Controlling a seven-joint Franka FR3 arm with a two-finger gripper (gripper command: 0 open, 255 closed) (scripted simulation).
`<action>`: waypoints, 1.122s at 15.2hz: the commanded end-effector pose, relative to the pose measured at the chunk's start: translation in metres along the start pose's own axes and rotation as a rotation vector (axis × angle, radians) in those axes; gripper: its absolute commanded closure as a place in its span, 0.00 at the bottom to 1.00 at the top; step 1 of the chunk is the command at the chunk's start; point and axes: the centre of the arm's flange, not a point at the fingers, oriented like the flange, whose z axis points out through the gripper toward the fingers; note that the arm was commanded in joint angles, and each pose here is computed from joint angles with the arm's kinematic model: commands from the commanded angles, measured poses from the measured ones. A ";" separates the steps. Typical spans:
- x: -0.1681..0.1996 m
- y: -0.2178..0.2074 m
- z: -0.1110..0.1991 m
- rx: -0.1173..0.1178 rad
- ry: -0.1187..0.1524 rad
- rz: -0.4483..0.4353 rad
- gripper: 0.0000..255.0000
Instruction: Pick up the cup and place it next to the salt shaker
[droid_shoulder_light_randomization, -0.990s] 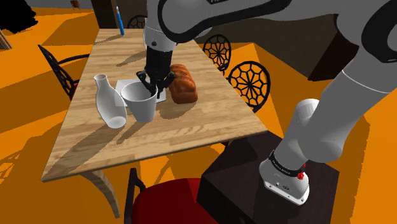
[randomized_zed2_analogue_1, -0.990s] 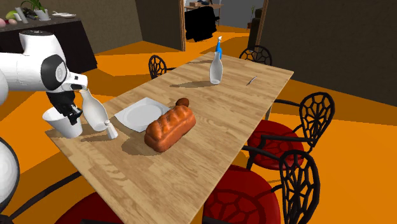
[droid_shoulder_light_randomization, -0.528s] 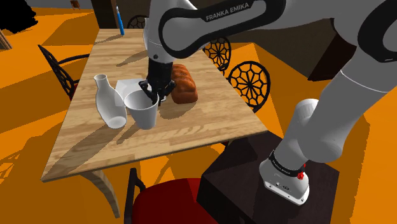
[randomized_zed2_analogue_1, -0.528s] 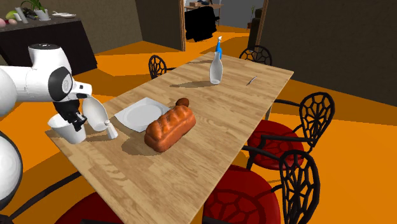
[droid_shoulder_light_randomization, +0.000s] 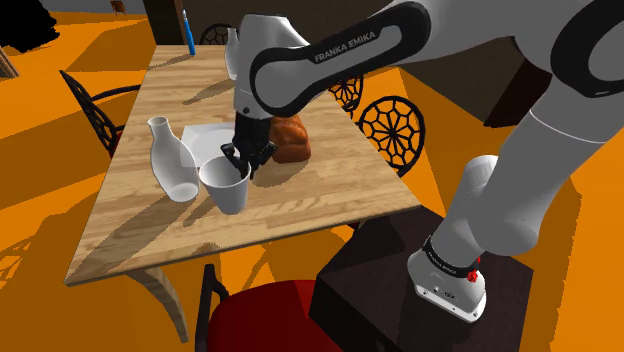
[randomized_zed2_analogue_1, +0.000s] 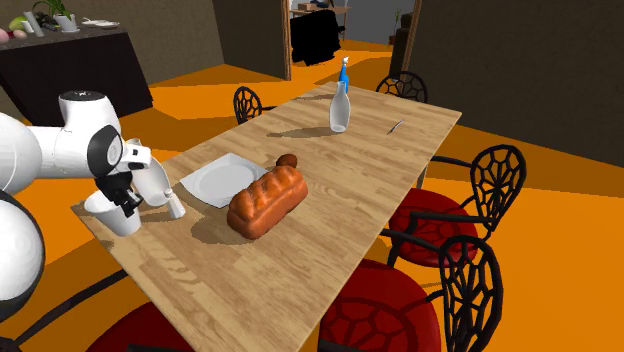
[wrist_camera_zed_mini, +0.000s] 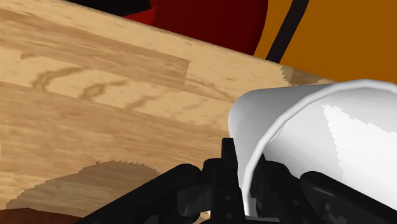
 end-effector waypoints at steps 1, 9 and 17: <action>0.000 0.003 0.010 0.001 0.001 0.000 1.00; 0.001 0.011 0.052 0.001 0.001 0.000 1.00; 0.001 0.013 0.061 0.001 0.001 0.000 1.00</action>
